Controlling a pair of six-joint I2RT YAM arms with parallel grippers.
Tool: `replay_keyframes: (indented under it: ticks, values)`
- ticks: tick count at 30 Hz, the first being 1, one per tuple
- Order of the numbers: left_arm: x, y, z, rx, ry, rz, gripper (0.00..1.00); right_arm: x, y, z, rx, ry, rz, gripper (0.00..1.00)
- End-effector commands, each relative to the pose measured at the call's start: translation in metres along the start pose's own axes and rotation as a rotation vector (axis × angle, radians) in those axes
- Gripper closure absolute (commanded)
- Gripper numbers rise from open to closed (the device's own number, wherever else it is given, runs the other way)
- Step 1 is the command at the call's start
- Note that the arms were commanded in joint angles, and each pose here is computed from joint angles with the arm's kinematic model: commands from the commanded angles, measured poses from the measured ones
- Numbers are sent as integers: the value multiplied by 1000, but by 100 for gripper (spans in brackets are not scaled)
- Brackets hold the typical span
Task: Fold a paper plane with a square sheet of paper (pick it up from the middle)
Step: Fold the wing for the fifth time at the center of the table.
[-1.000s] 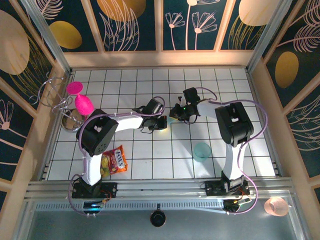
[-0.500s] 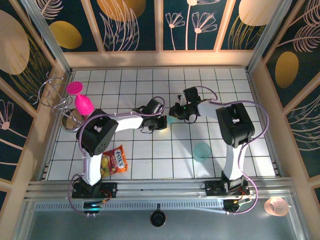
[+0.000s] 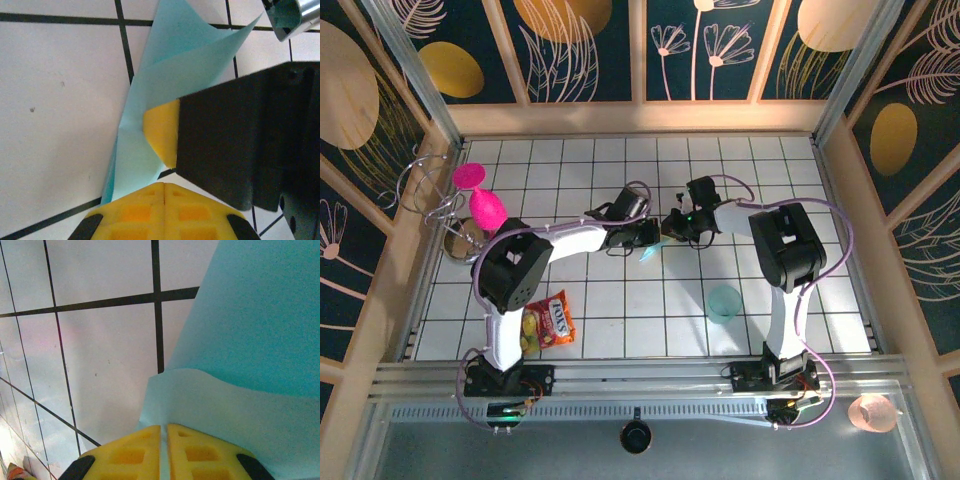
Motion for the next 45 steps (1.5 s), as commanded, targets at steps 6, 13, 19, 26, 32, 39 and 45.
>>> replay_keyframes:
  ticks: [6,13,19,26,32,39,45]
  values:
    - [34,-15,-10,30,52,106,100,-11,-4,-8,21,-18,-15,87]
    - [56,-15,-22,48,73,165,100,-12,2,6,-14,23,-10,87]
    - [84,-16,-37,75,95,239,100,-35,13,22,-79,68,0,87]
    - [100,-15,-49,97,114,268,100,-86,26,39,-168,3,-55,87]
    - [96,-14,-46,97,107,259,100,-116,44,67,-244,-53,-124,88]
    - [85,-16,-40,89,94,236,100,-70,93,89,-360,44,-102,88]
    - [83,-16,-39,91,91,231,100,-29,76,46,-278,10,-59,97]
Point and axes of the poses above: each hand's point on the last joint's axis, 136 mm out from that joint toward the fingers, its own y axis back along the fingers, its own x axis along the line the jaws close on, z = x × y, the point moved 1 cm from there along y, back along the fingers, and after that the axes turned 15 degrees about y, right-handed, at the moved point
